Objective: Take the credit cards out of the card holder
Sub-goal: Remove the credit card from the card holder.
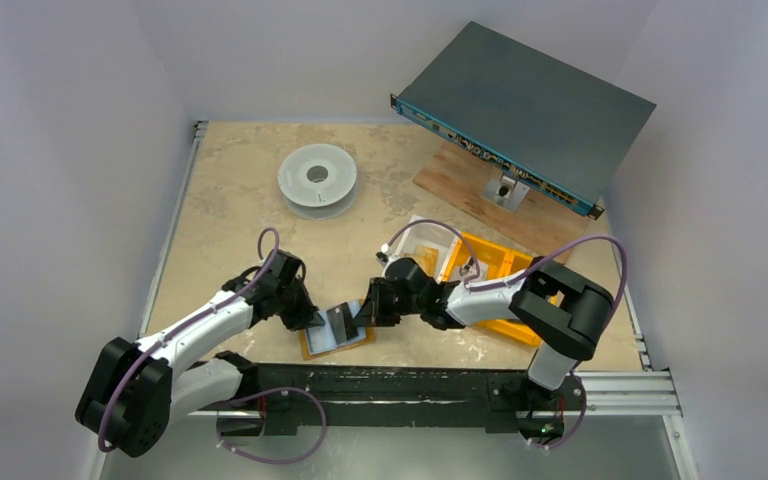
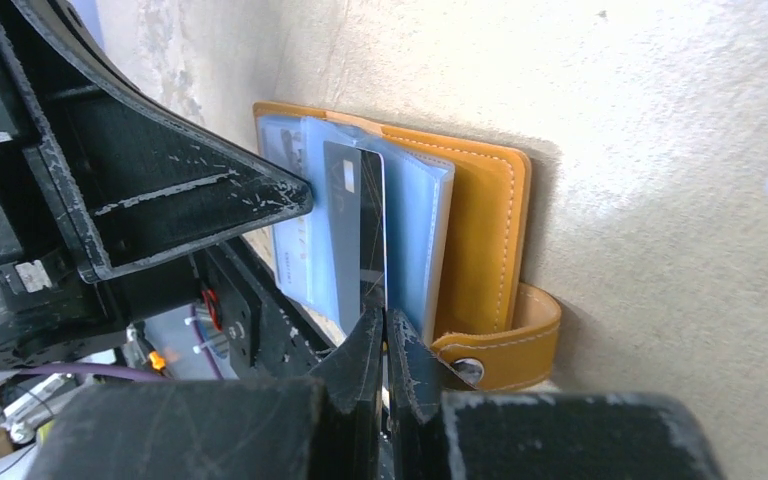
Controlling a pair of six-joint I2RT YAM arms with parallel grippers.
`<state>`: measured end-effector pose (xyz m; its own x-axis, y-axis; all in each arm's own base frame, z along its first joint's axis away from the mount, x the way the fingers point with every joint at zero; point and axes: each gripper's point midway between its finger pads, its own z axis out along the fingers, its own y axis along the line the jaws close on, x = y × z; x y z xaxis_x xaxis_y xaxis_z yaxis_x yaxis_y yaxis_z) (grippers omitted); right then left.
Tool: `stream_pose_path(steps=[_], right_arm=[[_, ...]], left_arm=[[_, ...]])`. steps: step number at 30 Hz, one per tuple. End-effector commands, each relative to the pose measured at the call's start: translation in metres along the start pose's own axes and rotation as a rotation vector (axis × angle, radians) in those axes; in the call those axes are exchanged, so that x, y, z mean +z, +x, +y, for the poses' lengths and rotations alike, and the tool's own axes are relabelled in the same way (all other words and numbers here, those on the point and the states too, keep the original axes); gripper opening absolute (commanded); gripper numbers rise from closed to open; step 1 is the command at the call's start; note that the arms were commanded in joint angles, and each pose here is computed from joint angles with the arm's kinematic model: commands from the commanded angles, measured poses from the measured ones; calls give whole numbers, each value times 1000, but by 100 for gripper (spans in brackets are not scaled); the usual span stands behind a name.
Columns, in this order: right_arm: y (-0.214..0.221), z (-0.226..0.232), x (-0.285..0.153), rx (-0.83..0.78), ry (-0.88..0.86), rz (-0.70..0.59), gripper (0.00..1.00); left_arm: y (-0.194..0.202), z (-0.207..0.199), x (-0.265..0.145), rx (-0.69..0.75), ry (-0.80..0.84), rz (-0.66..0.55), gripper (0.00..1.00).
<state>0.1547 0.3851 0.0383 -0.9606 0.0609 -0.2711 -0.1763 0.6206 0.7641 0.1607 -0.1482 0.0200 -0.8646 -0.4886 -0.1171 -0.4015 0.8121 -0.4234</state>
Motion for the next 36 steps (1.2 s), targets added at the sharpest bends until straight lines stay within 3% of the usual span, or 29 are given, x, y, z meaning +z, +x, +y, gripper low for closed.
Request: stream_pose_path(steps=[1, 6, 11, 19, 25, 36], right_arm=[[-17, -2, -4, -47, 55, -61, 0], [-12, 4, 5, -63, 13, -24, 28], [-9, 2, 12, -62, 4, 0, 34], [-8, 12, 16, -69, -27, 19, 21], [-9, 15, 12, -80, -23, 16, 0], [-17, 5, -12, -127, 80, -33, 0]], left_arm=[[6, 37, 7, -5, -148, 3, 0], [7, 38, 7, -2, -149, 7, 0], [7, 37, 8, 2, -145, 9, 0], [7, 36, 8, 3, -143, 11, 0], [6, 38, 8, 10, -160, 17, 0], [7, 39, 10, 17, -174, 30, 0]])
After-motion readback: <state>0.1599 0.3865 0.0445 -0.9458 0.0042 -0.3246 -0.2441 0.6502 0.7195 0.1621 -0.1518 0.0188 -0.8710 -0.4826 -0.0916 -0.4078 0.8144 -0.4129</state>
